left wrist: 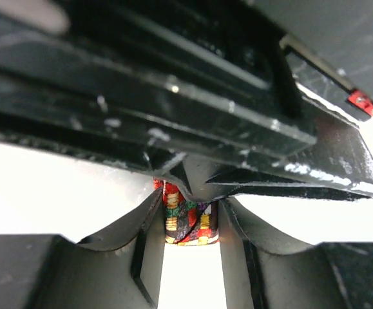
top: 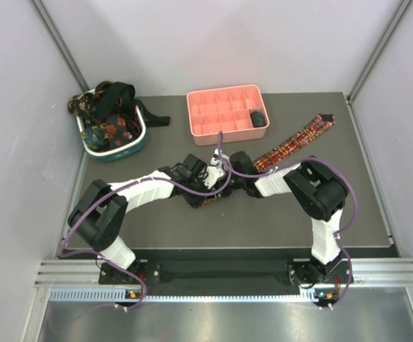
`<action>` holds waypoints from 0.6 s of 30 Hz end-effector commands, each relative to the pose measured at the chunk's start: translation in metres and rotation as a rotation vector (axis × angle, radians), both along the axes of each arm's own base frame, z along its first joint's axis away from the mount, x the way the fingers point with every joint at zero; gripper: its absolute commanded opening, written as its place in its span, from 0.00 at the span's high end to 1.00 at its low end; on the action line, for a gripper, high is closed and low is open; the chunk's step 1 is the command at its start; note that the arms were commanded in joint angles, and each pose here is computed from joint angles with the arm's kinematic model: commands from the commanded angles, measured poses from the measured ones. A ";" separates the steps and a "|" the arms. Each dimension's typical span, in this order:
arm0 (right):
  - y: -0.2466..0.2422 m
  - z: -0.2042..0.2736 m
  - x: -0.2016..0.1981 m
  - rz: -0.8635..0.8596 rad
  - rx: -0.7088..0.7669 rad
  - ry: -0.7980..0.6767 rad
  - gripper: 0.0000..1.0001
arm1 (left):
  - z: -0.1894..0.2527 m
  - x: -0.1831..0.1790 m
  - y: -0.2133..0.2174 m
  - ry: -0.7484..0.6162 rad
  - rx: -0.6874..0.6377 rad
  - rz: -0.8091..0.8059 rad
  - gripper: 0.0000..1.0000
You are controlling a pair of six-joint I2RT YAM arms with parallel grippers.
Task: Roll the ties
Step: Roll the tie
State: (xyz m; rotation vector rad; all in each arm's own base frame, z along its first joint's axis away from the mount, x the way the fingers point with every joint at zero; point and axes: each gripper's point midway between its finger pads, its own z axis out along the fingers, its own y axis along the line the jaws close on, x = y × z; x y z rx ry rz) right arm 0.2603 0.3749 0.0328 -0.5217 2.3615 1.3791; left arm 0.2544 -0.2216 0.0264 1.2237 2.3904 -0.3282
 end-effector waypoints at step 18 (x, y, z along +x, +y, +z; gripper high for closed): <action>0.014 0.014 -0.006 0.011 0.016 -0.009 0.89 | 0.006 0.001 0.002 -0.021 -0.004 -0.012 0.36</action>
